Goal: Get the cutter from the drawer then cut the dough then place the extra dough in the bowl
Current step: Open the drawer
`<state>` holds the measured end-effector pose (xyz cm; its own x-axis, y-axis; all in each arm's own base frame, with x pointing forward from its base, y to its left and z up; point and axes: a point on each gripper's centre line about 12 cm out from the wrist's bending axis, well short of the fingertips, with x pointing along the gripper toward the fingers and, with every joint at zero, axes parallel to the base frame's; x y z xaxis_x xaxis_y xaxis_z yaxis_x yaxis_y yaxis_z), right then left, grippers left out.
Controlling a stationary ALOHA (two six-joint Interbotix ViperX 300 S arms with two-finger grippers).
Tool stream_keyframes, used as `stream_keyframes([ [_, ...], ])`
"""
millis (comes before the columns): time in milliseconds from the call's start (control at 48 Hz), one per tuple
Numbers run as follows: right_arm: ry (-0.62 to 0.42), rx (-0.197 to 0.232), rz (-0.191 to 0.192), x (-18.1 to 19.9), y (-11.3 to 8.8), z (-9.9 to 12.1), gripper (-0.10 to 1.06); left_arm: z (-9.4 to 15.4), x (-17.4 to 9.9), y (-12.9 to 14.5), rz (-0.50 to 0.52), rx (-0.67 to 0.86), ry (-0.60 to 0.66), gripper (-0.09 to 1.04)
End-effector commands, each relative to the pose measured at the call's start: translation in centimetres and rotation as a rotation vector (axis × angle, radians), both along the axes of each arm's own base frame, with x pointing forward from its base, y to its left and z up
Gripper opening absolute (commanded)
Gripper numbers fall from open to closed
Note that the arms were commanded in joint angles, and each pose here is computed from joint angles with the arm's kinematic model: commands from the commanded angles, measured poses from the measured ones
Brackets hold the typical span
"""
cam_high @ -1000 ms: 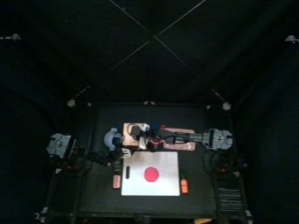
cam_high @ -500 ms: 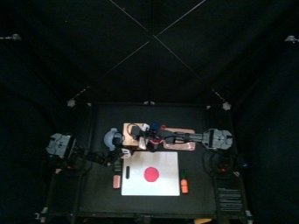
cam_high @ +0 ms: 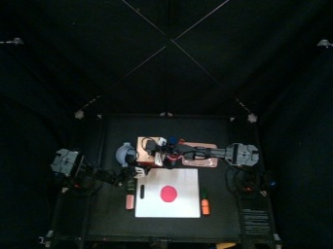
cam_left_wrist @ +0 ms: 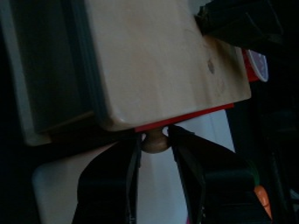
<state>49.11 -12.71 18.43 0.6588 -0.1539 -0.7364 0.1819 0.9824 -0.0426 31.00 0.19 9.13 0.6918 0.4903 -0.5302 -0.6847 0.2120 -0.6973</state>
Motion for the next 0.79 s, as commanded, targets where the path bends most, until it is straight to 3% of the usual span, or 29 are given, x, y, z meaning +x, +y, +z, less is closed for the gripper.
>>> stream_keyframes([
  [21, 0.021, 0.01, -0.004, -0.1, 0.0, -0.8, 0.03, 0.2, 0.1, -1.0, -0.036, -0.018, -0.002, 0.49],
  [792, 0.031, 0.014, -0.004, 0.0, 0.0, -1.1, 0.03, -0.2, -0.5, -3.6, -0.128, -0.041, 0.028, 0.49],
])
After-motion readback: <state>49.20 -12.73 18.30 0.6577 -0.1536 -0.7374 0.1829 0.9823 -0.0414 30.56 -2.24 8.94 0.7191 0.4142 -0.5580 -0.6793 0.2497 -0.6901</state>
